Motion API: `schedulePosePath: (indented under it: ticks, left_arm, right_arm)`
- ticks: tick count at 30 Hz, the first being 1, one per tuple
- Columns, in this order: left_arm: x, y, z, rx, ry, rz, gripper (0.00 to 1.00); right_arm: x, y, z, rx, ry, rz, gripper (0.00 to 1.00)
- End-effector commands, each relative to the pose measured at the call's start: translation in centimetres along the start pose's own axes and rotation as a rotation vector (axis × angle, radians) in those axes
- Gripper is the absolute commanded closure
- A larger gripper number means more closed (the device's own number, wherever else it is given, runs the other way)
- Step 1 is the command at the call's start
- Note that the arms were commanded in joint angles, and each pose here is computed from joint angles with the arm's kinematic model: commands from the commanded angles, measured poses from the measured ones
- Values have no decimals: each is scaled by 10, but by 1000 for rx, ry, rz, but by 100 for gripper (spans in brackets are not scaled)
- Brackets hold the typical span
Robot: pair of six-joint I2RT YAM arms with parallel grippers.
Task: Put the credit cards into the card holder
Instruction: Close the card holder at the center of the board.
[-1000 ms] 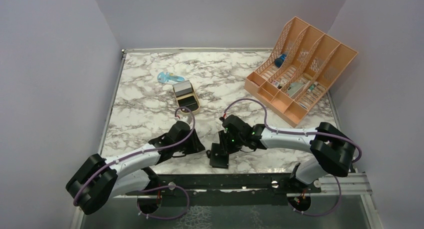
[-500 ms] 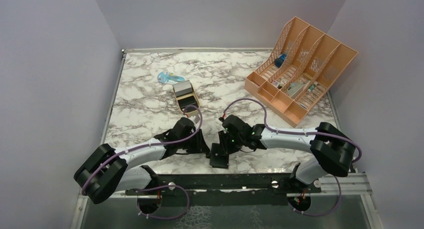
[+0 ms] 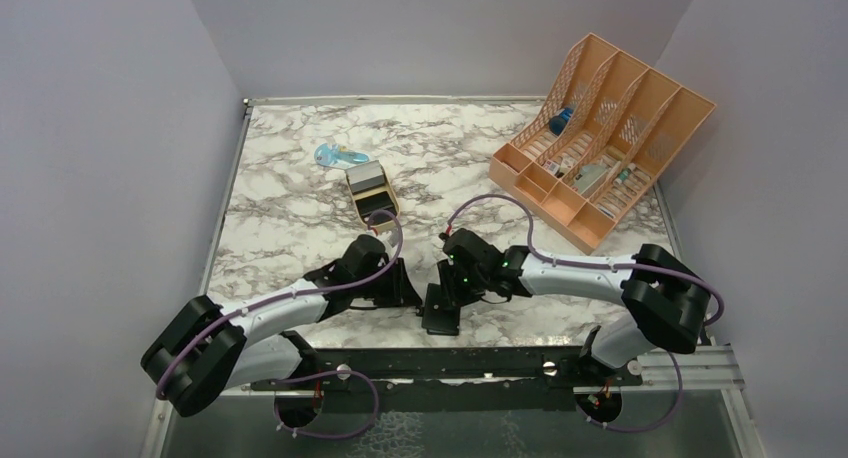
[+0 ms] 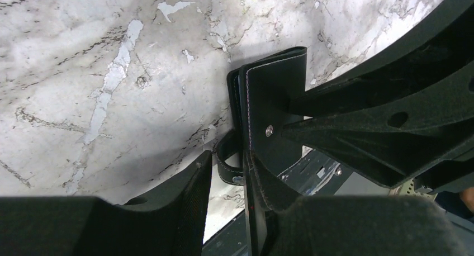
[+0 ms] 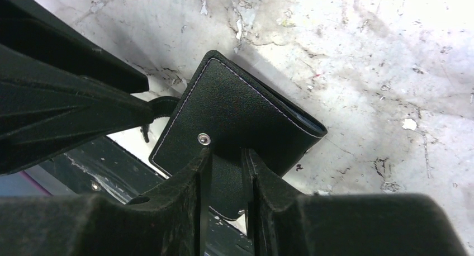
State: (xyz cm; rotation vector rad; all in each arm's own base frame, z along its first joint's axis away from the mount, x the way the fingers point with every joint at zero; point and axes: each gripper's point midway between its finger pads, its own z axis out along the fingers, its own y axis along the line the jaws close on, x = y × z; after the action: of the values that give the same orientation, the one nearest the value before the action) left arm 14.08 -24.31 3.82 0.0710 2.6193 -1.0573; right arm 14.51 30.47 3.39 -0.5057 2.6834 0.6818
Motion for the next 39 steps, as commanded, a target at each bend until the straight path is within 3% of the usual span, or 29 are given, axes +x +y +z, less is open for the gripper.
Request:
schedulePosePath:
  ticks: [1, 11, 18, 23, 27, 33, 39]
  left_arm:
    - [0, -11, 0, 77, -11, -12, 71]
    - [-2, -18, 4, 133, -31, -43, 74]
    - [-4, -15, 6, 130, -53, -59, 75]
    - [-6, -15, 6, 131, -71, -88, 76]
    - [-7, -14, 4, 129, -95, -108, 75]
    - [-6, -10, 3, 121, -104, -118, 76]
    - [-6, -9, 4, 120, -103, -120, 75]
  right_arm:
    - [-5, -12, -4, 89, -26, 13, 72]
    - [17, -10, 12, 120, 55, -97, 72]
    - [-1, -10, 1, 122, -17, -203, 72]
    - [-12, 6, -18, 93, -60, -92, 67]
    - [-9, 29, -25, -41, -81, 35, 67]
    - [-11, 55, -27, -203, -116, 96, 71]
    - [-8, 58, -14, -222, -90, 106, 76]
